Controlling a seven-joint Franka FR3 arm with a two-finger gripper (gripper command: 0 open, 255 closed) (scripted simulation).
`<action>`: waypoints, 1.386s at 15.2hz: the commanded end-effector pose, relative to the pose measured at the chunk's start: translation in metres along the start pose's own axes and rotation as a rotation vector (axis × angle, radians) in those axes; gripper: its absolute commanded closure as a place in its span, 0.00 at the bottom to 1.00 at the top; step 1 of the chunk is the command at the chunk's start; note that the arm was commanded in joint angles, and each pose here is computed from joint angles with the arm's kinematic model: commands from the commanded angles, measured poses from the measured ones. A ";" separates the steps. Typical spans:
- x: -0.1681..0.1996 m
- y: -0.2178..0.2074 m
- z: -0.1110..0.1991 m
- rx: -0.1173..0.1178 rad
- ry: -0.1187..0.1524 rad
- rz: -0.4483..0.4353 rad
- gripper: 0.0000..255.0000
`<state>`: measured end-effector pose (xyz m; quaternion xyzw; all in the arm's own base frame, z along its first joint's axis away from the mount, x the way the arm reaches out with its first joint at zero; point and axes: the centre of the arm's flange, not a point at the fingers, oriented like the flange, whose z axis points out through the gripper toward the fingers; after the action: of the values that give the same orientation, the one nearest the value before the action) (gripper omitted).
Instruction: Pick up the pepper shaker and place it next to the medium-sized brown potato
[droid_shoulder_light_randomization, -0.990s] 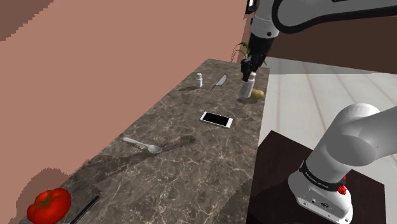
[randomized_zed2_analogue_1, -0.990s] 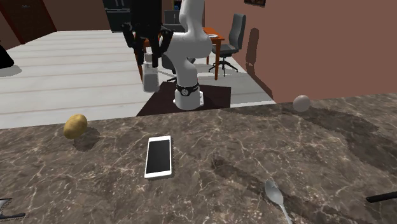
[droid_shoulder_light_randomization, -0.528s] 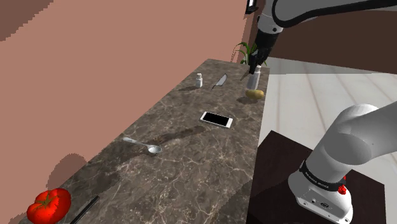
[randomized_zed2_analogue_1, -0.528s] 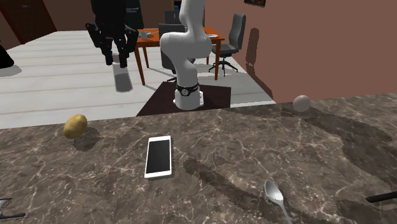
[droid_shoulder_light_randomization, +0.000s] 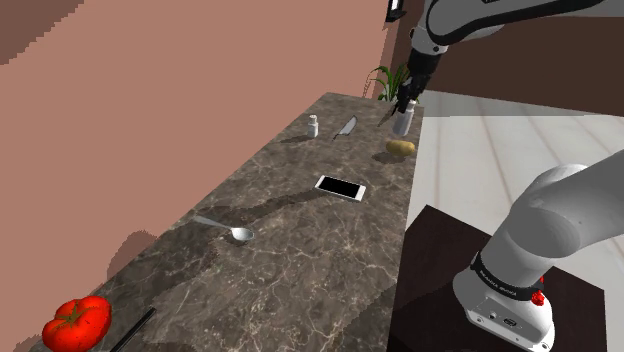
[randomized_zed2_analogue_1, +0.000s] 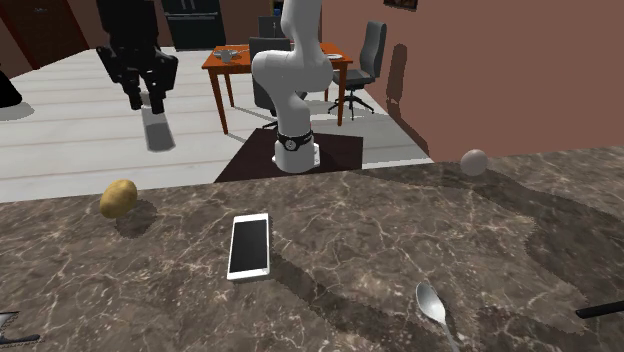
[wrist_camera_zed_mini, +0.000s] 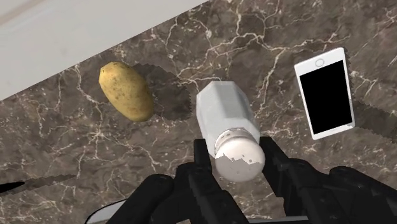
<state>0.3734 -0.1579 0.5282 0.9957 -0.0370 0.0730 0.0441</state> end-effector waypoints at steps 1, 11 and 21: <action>-0.002 0.000 0.011 0.000 0.000 0.000 1.00; -0.009 -0.005 0.064 0.000 0.000 0.000 1.00; -0.017 -0.009 0.116 0.000 0.000 0.000 1.00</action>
<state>0.3734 -0.1594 0.4170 0.9957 -0.0369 0.0729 0.0442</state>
